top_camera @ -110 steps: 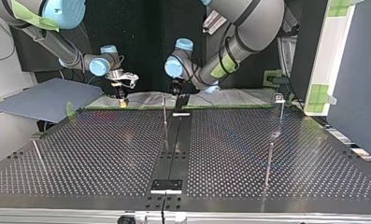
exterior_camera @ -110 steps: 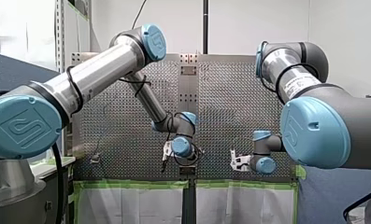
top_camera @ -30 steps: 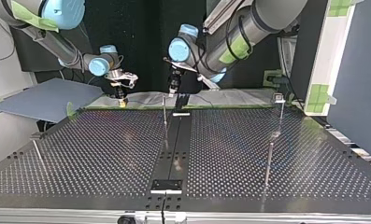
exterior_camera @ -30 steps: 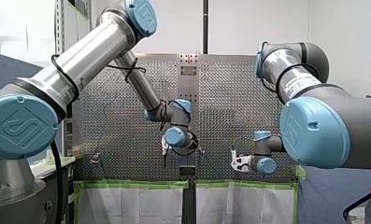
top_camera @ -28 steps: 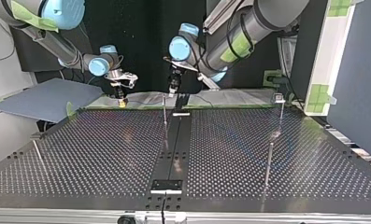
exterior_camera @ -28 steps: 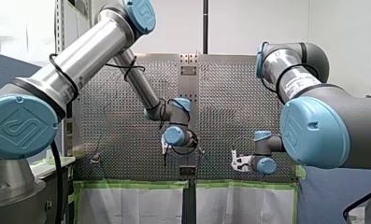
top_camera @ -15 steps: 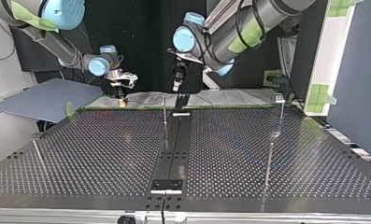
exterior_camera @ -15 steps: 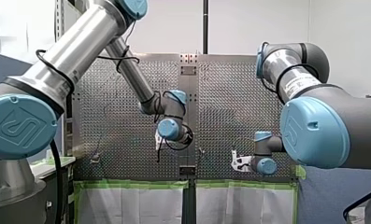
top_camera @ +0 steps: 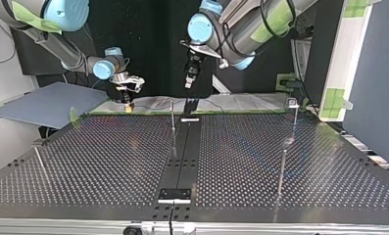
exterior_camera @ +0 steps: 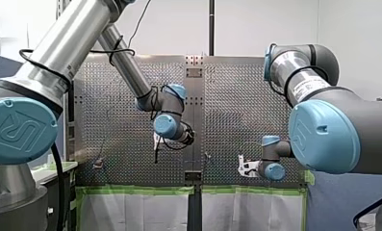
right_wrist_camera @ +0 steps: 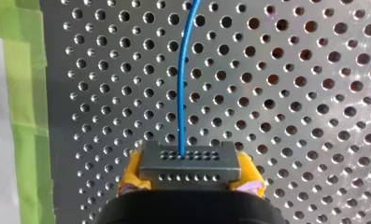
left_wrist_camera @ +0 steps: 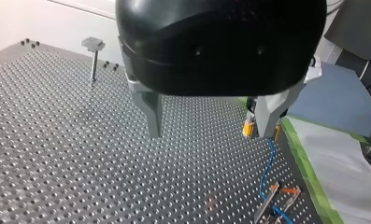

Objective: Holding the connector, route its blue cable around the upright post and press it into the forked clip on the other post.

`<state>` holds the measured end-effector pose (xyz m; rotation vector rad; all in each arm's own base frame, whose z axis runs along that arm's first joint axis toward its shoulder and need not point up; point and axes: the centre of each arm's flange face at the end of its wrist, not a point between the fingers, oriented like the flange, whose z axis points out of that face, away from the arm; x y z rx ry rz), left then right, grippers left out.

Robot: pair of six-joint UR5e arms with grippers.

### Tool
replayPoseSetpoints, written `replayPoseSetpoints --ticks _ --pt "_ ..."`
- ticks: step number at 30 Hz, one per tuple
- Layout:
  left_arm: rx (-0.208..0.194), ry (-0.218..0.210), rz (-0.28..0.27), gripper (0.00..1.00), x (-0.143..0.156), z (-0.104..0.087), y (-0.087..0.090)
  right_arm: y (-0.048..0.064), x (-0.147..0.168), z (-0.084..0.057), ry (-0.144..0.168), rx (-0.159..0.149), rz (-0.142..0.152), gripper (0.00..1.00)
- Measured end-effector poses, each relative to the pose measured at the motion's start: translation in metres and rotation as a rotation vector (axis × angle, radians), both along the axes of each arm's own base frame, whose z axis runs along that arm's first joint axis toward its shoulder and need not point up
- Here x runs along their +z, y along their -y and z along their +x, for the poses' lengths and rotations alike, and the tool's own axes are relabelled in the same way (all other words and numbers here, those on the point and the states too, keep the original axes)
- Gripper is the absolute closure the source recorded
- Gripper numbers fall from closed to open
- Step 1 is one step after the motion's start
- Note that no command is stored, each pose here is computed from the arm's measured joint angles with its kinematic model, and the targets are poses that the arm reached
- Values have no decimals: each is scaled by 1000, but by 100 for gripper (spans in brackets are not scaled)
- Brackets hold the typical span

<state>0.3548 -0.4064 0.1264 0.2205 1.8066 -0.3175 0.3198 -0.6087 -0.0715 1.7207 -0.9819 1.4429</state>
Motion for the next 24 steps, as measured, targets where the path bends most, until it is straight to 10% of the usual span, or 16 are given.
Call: replayPoseSetpoints --ticks 24 --pt "6 8 -17 2 34 -64 -50 0 -1 0 4 0 3 100"
